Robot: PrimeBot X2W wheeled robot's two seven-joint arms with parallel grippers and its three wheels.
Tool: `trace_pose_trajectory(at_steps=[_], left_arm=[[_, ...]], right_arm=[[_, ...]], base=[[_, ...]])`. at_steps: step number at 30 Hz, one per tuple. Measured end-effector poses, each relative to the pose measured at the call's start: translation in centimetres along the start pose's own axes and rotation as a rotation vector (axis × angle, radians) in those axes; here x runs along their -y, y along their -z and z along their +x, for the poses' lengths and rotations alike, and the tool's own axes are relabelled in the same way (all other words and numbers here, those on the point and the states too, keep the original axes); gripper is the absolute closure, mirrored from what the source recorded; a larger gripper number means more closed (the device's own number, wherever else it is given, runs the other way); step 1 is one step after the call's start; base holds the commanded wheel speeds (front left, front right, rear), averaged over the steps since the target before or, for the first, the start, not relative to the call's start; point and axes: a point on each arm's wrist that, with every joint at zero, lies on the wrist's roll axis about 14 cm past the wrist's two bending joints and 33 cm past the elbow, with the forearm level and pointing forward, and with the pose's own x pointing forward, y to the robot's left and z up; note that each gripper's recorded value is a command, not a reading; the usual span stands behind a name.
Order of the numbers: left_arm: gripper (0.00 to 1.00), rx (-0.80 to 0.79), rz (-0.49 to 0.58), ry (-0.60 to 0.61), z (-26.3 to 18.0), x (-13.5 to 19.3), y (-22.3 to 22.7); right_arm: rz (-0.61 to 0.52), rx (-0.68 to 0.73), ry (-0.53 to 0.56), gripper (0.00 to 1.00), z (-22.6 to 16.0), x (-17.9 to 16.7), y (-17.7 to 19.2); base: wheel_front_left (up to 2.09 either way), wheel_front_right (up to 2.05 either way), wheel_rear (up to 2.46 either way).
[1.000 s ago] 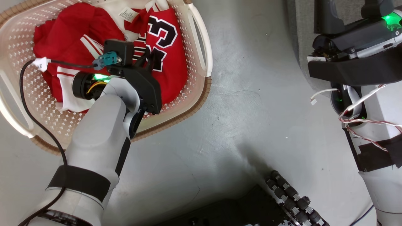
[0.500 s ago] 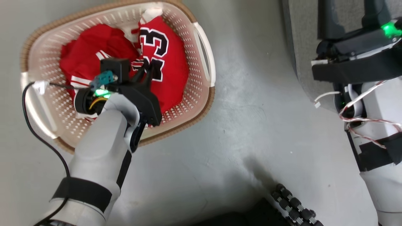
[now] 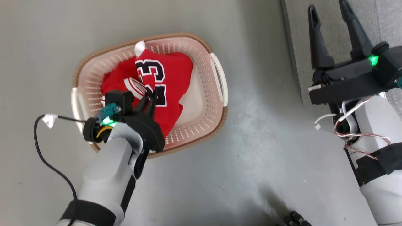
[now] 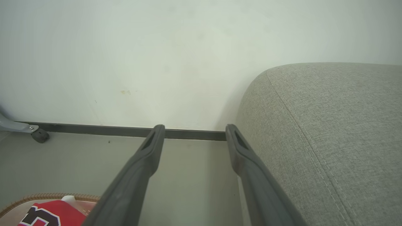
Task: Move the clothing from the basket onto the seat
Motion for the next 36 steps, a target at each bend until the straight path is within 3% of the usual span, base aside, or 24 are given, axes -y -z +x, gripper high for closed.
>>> trace_pose_trajectory(at_steps=[13,30,36], left_arm=[[1.0,0.113,-0.033,-0.067,-6.1,-0.2,-2.8],[1.0,0.32,-0.078,-0.158,-15.6,-0.5,-6.0],[1.0,0.413,-0.041,-0.153,-18.3,0.0,-8.0]], right_arm=[[0.03,0.027,-0.016,0.0,-2.1,-1.5,-2.9],[0.098,0.065,-0.088,0.0,-6.2,-6.0,-6.5],[0.115,0.099,-0.1,0.0,-7.6,-6.8,-8.1]], base=[[0.0,0.0,0.0],[0.0,0.0,0.0],[0.0,0.0,0.0]])
